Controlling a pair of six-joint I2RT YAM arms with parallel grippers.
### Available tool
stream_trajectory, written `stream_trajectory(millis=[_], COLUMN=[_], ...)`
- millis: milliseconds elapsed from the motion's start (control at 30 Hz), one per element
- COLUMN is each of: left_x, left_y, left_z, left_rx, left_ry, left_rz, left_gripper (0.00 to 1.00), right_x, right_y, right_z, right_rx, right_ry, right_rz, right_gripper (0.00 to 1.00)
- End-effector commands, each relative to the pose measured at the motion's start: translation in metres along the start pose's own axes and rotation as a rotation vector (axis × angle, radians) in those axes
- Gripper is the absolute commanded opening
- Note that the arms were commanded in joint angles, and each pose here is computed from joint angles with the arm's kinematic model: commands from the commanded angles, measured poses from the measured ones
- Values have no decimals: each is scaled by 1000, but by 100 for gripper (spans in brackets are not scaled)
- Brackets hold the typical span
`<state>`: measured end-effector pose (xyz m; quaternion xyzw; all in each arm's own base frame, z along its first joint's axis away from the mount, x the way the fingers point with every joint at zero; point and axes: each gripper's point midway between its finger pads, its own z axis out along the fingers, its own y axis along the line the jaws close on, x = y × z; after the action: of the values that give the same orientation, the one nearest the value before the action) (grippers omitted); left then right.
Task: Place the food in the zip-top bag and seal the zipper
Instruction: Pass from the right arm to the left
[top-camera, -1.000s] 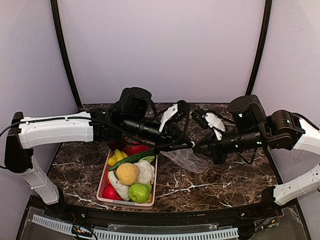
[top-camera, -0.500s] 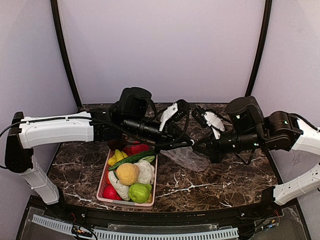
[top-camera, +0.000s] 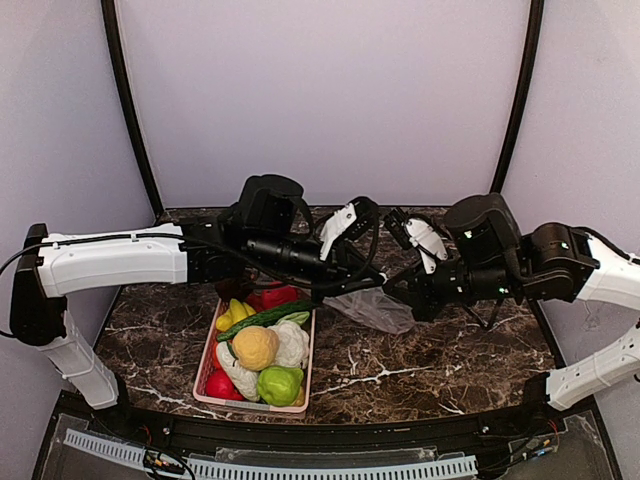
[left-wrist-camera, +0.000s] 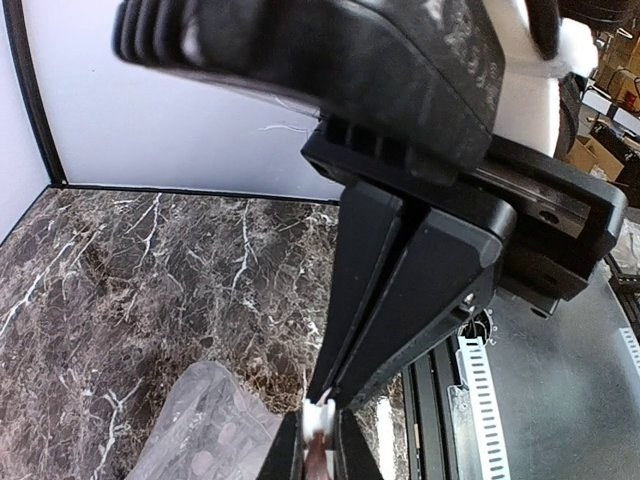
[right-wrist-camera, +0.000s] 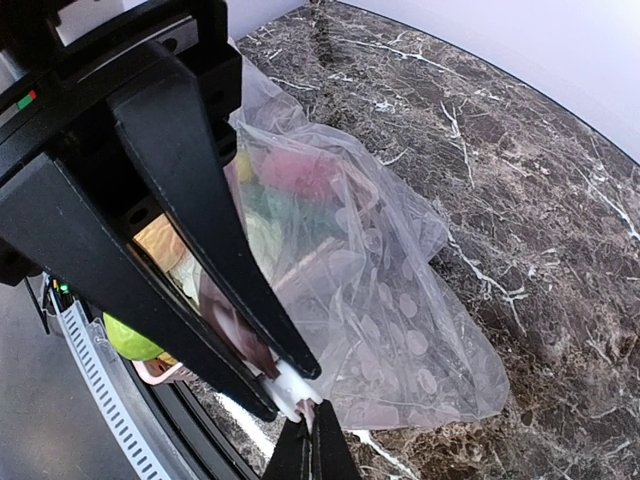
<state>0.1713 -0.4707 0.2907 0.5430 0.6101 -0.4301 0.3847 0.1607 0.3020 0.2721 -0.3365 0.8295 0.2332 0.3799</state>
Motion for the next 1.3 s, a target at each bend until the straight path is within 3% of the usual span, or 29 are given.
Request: stream_trajectory(millis=[0,367,633,1267], left_x=[11,17,26,36], left_y=[-13,-10,-9,6], left_z=[-5,-6,-9,-26], left_rx=[35,15,10,-102], left_ry=[53,81,137,246], left_rz=[-12,-4,15,96], left_gripper=[1,1,1,1], right_x=[-13,-13,-6,-6], right_y=[-34,-53,-62,-61], right_z=[-4,-9,0,-3], right_rx=[146,228,299,290], right_ry=[-67,-77,-7,15], right_rz=[80,117,16,-38], right_gripper=[0,0,0,0])
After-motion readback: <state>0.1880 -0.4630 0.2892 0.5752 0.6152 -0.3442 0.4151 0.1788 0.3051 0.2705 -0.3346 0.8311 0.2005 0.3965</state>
